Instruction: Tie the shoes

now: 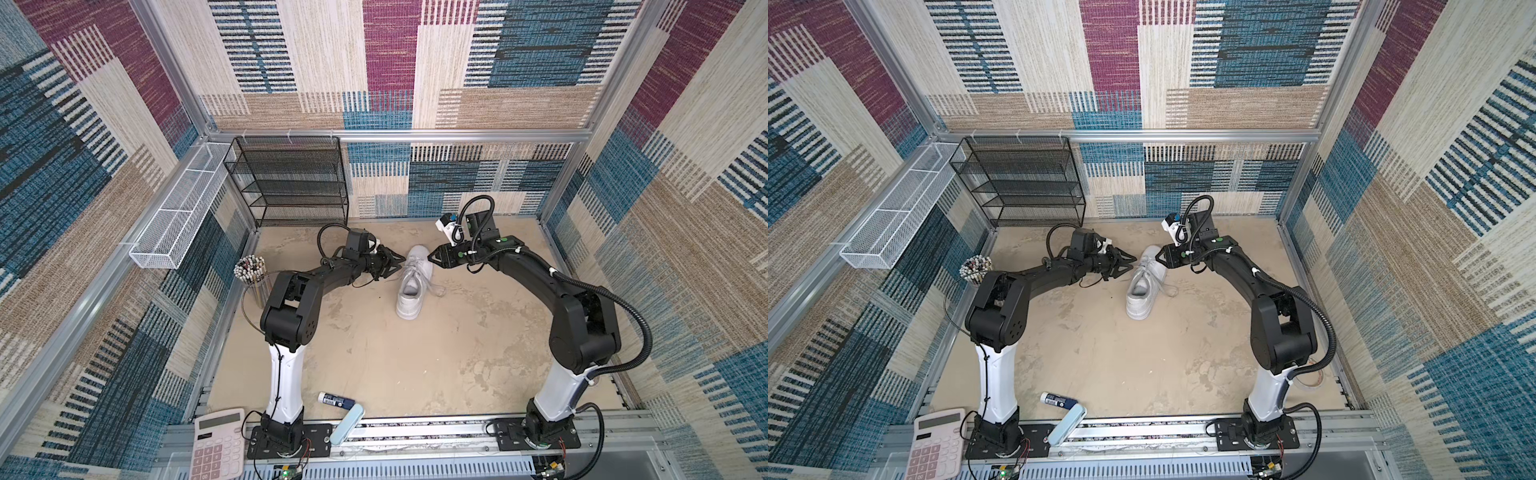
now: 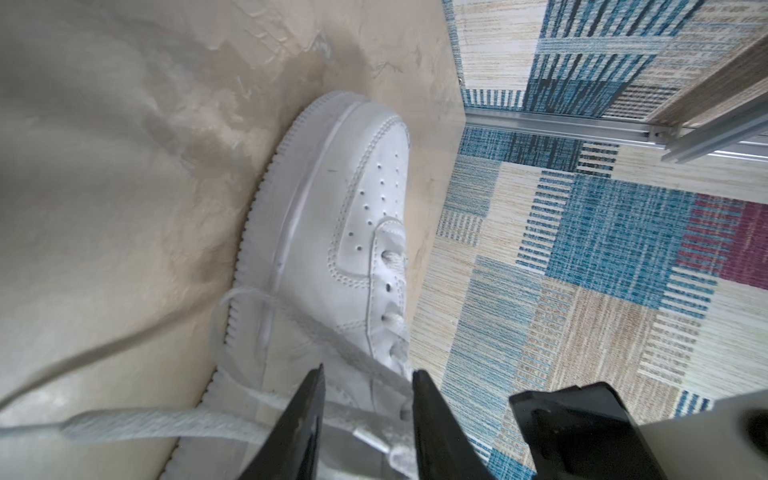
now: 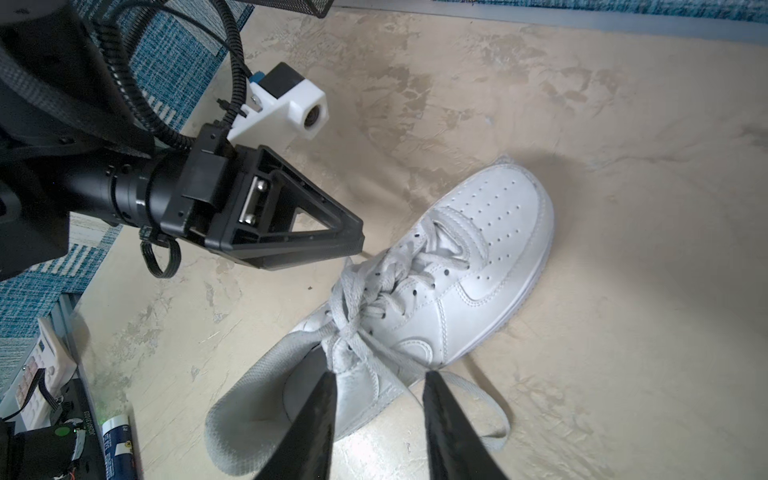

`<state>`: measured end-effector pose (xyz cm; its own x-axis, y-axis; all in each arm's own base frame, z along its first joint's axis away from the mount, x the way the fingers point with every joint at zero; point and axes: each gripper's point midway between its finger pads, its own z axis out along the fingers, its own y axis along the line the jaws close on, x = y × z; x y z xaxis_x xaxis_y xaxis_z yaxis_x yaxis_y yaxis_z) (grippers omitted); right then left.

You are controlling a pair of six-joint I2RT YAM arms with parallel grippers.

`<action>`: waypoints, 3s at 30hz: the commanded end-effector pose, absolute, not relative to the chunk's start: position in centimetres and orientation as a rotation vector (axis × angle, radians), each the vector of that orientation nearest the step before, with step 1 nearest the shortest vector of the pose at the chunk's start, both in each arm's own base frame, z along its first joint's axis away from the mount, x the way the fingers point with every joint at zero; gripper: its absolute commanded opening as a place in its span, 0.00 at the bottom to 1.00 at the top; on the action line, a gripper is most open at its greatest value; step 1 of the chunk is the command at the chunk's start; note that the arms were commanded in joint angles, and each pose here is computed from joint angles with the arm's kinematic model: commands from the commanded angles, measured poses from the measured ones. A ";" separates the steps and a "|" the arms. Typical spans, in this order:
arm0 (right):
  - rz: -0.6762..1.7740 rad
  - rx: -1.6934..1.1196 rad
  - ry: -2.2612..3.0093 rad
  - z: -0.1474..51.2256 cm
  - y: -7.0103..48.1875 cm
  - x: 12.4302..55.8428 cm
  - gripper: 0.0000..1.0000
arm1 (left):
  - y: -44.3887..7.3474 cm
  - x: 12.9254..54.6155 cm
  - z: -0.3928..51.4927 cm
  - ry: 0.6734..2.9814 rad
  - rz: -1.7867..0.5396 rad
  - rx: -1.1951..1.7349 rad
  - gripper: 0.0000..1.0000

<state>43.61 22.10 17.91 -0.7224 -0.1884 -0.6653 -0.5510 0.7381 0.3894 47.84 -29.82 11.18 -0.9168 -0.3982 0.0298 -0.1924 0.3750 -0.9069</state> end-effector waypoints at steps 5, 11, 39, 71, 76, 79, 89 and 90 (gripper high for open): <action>0.776 -0.563 2.298 18.4 22.4 44.2 0.38 | -30.1 47.2 12.2 2.398 -1.636 -0.505 0.38; 0.786 -0.558 2.310 18.0 22.5 44.1 0.37 | -29.8 46.7 12.5 2.376 -1.643 -0.513 0.38; 0.841 -0.628 2.270 17.7 23.7 42.2 0.38 | -30.3 46.6 12.9 2.305 -1.663 -0.511 0.11; 0.757 -0.779 2.276 13.5 26.8 43.7 0.24 | -29.2 46.5 14.3 2.300 -1.627 -0.484 0.00; 0.761 -0.767 2.294 12.9 26.8 43.6 0.18 | -28.6 46.6 14.5 2.296 -1.614 -0.481 0.00; 0.764 -0.764 2.300 12.7 26.8 43.5 0.15 | -28.5 46.6 14.5 2.298 -1.614 -0.478 0.00; 0.757 -0.753 2.315 12.3 26.5 43.2 0.15 | -27.2 46.4 14.5 2.307 -1.574 -0.476 0.00; 0.758 -0.754 2.313 12.3 26.6 43.2 0.15 | -27.1 46.4 14.6 2.310 -1.569 -0.475 0.00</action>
<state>43.43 26.92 12.74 -0.6564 -0.3199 -0.6833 -0.6709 0.6617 0.3347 46.29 -27.62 14.12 -0.8986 -0.4376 -0.0303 -0.1290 0.3297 -0.9352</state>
